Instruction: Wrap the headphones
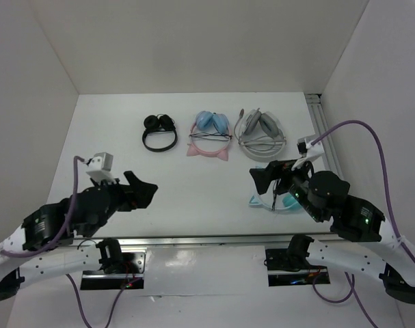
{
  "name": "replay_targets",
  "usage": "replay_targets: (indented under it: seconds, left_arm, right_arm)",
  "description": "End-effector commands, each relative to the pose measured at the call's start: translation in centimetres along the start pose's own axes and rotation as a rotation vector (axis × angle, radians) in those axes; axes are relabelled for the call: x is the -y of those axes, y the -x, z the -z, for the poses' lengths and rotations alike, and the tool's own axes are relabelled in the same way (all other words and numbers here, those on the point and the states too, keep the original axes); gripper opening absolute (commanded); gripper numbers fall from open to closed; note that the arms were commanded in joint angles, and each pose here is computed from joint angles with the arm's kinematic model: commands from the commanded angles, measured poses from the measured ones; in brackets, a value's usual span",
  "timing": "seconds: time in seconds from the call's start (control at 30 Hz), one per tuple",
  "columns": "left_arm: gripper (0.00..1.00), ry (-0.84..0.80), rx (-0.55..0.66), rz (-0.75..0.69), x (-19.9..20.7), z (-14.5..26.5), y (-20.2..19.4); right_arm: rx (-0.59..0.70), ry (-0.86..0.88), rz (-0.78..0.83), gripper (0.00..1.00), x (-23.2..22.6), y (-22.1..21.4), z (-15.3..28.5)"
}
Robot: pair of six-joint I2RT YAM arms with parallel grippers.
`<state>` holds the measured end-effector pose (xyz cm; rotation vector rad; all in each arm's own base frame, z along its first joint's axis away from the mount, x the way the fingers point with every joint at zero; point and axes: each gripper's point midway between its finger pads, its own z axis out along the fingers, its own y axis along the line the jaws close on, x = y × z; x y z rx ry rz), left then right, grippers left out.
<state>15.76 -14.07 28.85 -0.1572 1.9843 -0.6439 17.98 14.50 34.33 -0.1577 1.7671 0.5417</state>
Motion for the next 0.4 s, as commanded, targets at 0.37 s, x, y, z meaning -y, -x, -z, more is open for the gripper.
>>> replay_targets:
  seconds: [0.37]
  left_arm:
    - [1.00, 0.008, -0.027, -0.006, -5.5, 3.1, -1.9]
  right_arm:
    - [0.016, -0.015, -0.036, 1.00, 1.8, 0.4, 2.4]
